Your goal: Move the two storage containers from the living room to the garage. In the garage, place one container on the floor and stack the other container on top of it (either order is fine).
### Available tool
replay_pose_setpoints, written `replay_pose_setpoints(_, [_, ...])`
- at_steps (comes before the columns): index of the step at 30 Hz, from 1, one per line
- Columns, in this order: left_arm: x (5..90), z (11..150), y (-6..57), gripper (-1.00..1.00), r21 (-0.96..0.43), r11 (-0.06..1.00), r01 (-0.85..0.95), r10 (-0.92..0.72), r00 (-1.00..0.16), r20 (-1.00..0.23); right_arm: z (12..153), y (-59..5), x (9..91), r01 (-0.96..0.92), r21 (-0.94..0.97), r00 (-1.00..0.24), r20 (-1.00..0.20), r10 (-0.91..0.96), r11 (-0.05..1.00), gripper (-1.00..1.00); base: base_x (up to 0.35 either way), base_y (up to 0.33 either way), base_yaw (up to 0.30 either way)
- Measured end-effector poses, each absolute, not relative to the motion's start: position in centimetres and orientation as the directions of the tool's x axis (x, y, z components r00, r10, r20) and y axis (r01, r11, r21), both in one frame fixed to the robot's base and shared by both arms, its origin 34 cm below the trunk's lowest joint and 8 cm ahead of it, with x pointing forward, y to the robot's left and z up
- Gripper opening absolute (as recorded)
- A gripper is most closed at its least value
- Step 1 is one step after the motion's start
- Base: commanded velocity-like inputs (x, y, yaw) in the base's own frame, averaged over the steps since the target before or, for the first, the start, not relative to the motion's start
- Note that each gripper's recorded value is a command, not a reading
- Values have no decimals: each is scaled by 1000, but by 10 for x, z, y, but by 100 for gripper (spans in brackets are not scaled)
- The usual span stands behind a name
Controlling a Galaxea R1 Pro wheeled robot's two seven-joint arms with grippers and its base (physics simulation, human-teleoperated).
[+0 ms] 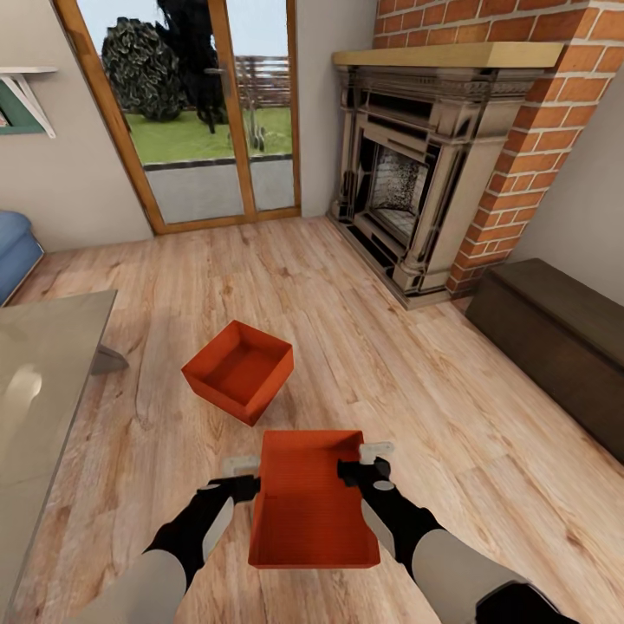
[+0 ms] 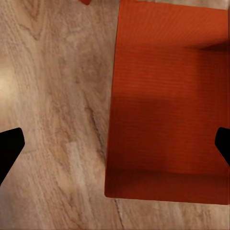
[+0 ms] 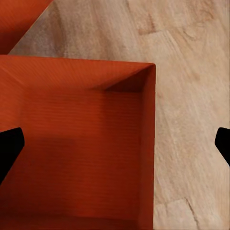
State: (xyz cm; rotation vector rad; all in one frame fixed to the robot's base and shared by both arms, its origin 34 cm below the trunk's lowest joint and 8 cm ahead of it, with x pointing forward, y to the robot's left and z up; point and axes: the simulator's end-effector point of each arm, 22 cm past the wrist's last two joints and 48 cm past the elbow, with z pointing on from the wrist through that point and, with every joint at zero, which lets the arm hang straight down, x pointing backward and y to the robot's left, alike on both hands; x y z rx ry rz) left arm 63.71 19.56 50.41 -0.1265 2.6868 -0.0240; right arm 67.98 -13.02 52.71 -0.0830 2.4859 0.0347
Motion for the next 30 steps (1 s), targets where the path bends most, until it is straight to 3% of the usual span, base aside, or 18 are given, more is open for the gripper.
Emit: replay_pose_setpoints(30, [639, 506, 195, 100, -35, 996, -86, -93, -893, -440, 494, -173, 640, -47, -55, -837, -543, -69, 997, 100, 0, 0, 0])
